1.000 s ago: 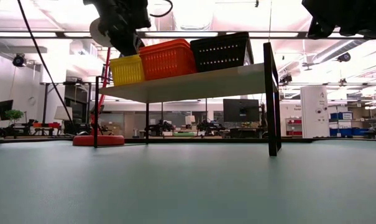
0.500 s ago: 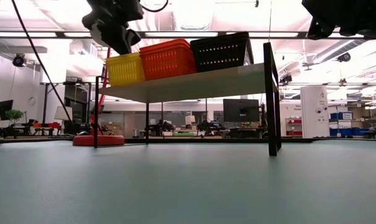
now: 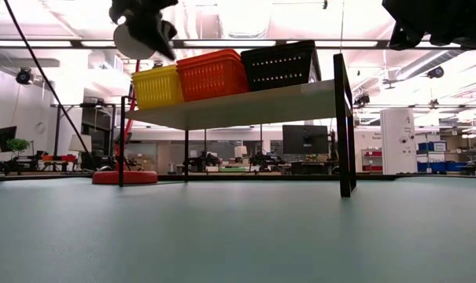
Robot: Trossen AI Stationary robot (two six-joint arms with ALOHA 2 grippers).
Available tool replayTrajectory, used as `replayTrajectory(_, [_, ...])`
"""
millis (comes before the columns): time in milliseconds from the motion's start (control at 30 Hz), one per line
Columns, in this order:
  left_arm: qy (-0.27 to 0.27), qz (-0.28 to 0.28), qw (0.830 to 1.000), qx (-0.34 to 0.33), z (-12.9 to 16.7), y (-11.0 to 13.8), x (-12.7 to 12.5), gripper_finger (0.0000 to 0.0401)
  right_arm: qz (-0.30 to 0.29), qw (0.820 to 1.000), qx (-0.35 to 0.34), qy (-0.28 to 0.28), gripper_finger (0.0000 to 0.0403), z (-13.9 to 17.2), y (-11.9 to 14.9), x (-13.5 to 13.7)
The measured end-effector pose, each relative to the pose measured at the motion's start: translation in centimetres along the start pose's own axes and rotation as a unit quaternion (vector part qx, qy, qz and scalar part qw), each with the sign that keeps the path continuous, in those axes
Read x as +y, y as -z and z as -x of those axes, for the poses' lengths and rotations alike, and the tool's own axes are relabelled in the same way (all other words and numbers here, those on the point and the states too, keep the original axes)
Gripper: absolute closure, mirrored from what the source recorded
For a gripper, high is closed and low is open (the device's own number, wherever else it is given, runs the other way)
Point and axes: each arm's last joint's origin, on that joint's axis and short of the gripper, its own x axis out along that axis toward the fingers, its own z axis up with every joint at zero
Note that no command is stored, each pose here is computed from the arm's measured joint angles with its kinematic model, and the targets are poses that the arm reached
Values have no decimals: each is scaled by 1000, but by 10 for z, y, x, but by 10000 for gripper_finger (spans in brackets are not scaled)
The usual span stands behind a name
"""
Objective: Stack baskets on shelf by color
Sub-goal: Adjust the bins on the shelf
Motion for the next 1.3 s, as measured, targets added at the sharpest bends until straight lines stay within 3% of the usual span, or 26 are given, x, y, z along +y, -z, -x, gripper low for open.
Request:
replayTrajectory(200, [-8, 48, 995, -91, 0, -25, -11, 400, 0, 1000, 0, 0, 394, 0, 0, 0])
replayTrajectory(400, [23, 20, 990, -141, -6, -49, -40, 400, -2, 1000, 0, 0, 394, 0, 0, 0])
replayTrajectory(600, [17, -10, 991, -129, -6, -57, -65, 400, -2, 1000, 0, 0, 394, 0, 0, 0])
replayTrajectory(733, [21, -1, 991, -134, -16, -64, -71, 400, -2, 1000, 0, 0, 394, 0, 0, 0])
replayTrajectory(933, [-34, 18, 992, -121, -43, -77, -66, 400, 6, 1000, -3, 1, 394, 0, -1, 0])
replayTrajectory(1300, [-84, 23, 995, -41, -92, -94, -54, 401, 17, 1000, -12, 6, 394, 0, -2, -1])
